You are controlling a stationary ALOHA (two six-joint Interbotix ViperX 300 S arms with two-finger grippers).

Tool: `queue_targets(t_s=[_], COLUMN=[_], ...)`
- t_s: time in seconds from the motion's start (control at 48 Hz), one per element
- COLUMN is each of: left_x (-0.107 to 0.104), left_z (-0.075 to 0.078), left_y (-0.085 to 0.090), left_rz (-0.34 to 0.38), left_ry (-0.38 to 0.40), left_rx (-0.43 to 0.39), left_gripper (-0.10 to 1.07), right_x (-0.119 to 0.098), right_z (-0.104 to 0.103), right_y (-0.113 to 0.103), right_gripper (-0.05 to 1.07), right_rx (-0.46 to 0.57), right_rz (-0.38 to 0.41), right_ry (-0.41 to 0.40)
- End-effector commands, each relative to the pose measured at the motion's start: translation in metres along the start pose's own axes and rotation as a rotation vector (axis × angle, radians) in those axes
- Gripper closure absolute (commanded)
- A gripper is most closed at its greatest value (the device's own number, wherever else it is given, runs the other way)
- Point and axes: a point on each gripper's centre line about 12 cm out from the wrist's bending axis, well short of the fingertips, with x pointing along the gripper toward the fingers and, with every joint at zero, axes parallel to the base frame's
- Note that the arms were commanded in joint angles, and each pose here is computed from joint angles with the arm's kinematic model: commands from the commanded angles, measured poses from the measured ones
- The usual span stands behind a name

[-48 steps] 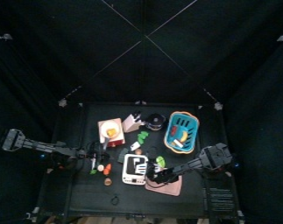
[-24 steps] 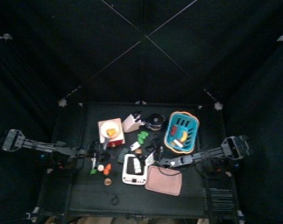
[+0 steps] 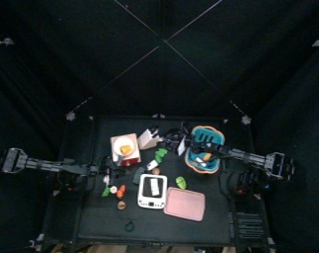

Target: Grab cleaver

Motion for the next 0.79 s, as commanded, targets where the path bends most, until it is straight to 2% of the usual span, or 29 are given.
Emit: queue_targets(t_s=[0.0, 0.208, 0.312, 0.396, 0.521, 0.688, 0.771], left_x=[0.003, 0.002, 0.0, -0.003, -0.007, -0.009, -0.009], left_z=[0.013, 0.02, 0.028, 0.028, 0.024, 0.013, 0.013], left_y=[-0.001, 0.009, 0.01, 0.01, 0.01, 0.012, 0.012], left_rz=[-0.003, 0.037, 0.041, 0.04, 0.038, 0.043, 0.044], left_ry=[-0.049, -0.073, -0.094, -0.099, -0.094, -0.07, -0.07], left_rx=[0.026, 0.027, 0.024, 0.021, 0.02, 0.016, 0.018], left_gripper=[0.59, 0.59, 0.59, 0.59, 0.59, 0.59, 0.59], right_x=[0.0, 0.02, 0.033, 0.041, 0.041, 0.045, 0.05], right_z=[0.022, 0.036, 0.032, 0.028, 0.033, 0.018, 0.018], right_y=[-0.008, -0.012, -0.011, -0.013, -0.023, -0.039, -0.042], right_gripper=[0.0, 0.0, 0.01, 0.01, 0.01, 0.01, 0.01], right_rx=[-0.054, -0.169, -0.204, -0.262, -0.348, -0.45, -0.485], right_rz=[0.035, 0.125, 0.196, 0.241, 0.217, 0.187, 0.176], right_ry=[-0.025, 0.029, 0.085, 0.139, 0.166, 0.249, 0.258])
